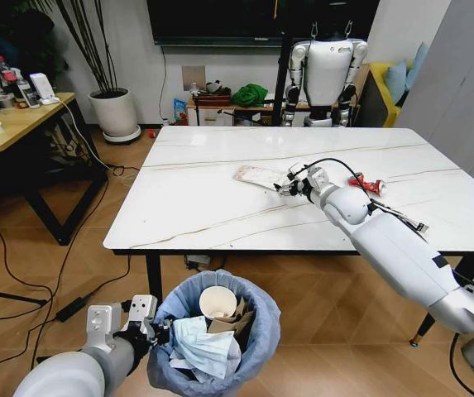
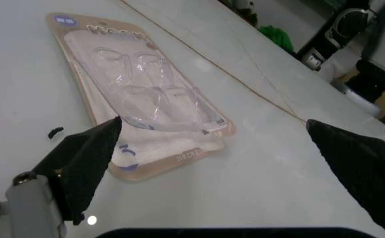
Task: Pick up the trash bin and place the trash from the table into it.
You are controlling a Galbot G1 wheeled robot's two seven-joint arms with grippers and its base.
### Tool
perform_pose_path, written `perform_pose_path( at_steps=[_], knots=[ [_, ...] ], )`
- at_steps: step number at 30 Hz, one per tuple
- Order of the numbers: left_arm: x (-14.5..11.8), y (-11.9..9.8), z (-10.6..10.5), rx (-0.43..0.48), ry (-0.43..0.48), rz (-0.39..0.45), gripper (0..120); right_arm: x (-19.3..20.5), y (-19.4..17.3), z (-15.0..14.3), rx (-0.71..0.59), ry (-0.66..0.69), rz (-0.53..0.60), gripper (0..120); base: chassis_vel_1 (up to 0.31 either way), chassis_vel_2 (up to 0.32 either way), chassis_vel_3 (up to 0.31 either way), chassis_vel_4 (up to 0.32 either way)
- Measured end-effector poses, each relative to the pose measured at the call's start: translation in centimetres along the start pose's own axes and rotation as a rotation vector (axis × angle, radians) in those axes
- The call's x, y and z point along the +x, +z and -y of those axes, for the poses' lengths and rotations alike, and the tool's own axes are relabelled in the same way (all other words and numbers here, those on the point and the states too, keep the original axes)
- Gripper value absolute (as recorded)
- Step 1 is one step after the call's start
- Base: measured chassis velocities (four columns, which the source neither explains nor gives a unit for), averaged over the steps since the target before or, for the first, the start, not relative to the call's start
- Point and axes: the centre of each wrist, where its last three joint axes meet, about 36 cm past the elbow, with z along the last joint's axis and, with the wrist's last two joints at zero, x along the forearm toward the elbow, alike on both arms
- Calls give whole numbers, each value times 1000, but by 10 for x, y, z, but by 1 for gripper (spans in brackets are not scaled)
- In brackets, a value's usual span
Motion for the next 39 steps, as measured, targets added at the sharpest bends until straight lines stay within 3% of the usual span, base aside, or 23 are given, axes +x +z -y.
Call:
perform_pose_path(
  at_steps=[6,14,25,39],
  knots=[
    [0,0,1,0,12,2,0,-6,0,4,25,-1,0,96,0,0,0,0],
    [0,-1,0,0,14,6,0,-13,-4,5,94,7,18,76,0,0,0,0],
    [0,-2,1,7,26,7,0,-7,16,1,131,-4,3,76,0,0,0,0],
    [0,-2,0,15,33,6,0,-19,6,2,159,6,19,76,0,0,0,0]
  ],
)
